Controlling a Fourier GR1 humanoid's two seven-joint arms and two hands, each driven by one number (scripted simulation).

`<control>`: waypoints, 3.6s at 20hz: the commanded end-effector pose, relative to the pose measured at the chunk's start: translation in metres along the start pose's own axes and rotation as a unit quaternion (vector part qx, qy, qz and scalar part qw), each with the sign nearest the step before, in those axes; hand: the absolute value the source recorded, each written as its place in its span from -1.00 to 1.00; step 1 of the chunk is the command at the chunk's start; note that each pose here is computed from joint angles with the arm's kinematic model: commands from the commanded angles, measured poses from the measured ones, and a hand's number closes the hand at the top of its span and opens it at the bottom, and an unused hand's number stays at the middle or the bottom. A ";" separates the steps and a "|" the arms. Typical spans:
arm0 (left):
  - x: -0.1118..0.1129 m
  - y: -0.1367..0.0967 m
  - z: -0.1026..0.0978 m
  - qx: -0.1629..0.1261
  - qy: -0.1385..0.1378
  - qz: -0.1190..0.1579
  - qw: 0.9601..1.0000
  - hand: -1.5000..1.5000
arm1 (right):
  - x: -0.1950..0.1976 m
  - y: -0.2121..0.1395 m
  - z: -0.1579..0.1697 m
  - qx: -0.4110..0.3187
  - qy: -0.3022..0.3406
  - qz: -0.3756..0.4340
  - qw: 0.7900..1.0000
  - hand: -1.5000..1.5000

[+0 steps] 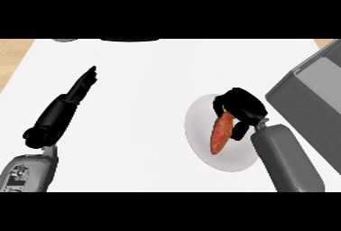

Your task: Pick the sweet potato from the plate and place it in the cardboard box

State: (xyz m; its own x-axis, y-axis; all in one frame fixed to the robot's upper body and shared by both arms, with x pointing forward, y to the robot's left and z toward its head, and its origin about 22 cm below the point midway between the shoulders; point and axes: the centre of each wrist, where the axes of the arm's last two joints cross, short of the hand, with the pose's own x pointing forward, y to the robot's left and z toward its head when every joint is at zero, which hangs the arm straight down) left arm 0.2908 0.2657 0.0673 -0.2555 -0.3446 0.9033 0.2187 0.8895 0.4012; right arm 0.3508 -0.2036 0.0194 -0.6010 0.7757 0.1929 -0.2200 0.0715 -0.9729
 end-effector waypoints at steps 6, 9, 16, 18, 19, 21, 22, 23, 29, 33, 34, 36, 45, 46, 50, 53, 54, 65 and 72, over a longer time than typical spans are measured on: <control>0.000 -0.010 0.007 -0.001 0.006 0.002 1.000 0.00 | -0.002 -0.087 -0.007 -0.120 0.144 0.030 0.982 1.00; -0.010 0.010 -0.009 0.007 0.005 0.002 1.000 0.00 | 0.031 -0.091 0.008 -0.156 0.134 0.050 0.977 1.00; -0.002 0.016 0.010 0.011 0.003 0.006 1.000 0.00 | 0.007 -0.160 0.044 -0.297 0.263 -0.034 0.917 1.00; -0.005 0.010 0.013 0.006 -0.002 -0.005 1.000 0.00 | -0.005 -0.169 0.056 -0.320 0.298 -0.062 0.897 1.00; 0.001 0.004 0.000 0.001 0.008 -0.001 1.000 0.00 | -0.008 -0.171 0.054 -0.336 0.321 -0.061 0.883 1.00; -0.005 0.011 0.002 0.006 0.004 -0.003 1.000 0.00 | -0.031 -0.185 0.073 -0.344 0.353 -0.057 0.869 1.00; 0.008 0.001 0.003 0.004 0.003 0.000 1.000 0.00 | -0.033 -0.193 0.067 -0.347 0.367 -0.061 0.861 1.00; -0.009 -0.006 -0.003 0.001 -0.002 0.007 1.000 0.00 | -0.045 -0.211 0.087 -0.365 0.364 -0.063 0.855 1.00; 0.003 -0.006 0.004 -0.003 -0.006 0.002 1.000 0.00 | -0.114 -0.203 0.119 -0.369 0.418 -0.076 0.827 1.00; -0.006 -0.015 -0.003 -0.008 -0.005 0.002 1.000 0.00 | -0.138 -0.222 0.140 -0.301 0.449 -0.037 0.840 1.00; -0.003 -0.003 0.007 0.001 -0.002 0.006 1.000 0.00 | -0.142 -0.194 0.136 -0.271 0.458 -0.036 0.846 1.00; -0.009 0.009 0.000 0.005 -0.005 -0.001 1.000 0.00 | -0.153 -0.205 0.160 -0.226 0.472 -0.054 0.850 1.00; -0.003 0.003 -0.015 -0.011 -0.013 0.002 1.000 0.00 | -0.196 -0.202 0.198 -0.067 0.489 -0.110 0.863 1.00; -0.005 -0.005 0.001 -0.012 -0.014 0.007 1.000 0.00 | -0.198 -0.185 0.194 -0.040 0.510 -0.101 0.853 1.00; 0.001 0.003 -0.005 -0.014 -0.003 0.004 1.000 0.00 | -0.211 -0.169 0.224 -0.013 0.468 -0.156 0.870 -1.00; 0.002 -0.013 -0.007 -0.009 -0.017 0.005 1.000 0.00 | -0.210 -0.173 0.215 -0.016 0.419 -0.166 0.893 -1.00; 0.007 -0.002 -0.007 -0.006 -0.014 0.000 1.000 0.00 | -0.212 -0.171 0.226 -0.029 0.402 -0.172 0.899 -1.00; -0.002 -0.003 0.000 -0.001 -0.002 0.002 1.000 0.00 | -0.218 -0.182 0.236 -0.426 0.262 -0.458 0.735 -1.00; 0.005 0.004 0.002 -0.004 -0.011 0.002 1.000 0.00 | -0.223 -0.153 0.297 -0.493 0.303 -0.464 0.670 -1.00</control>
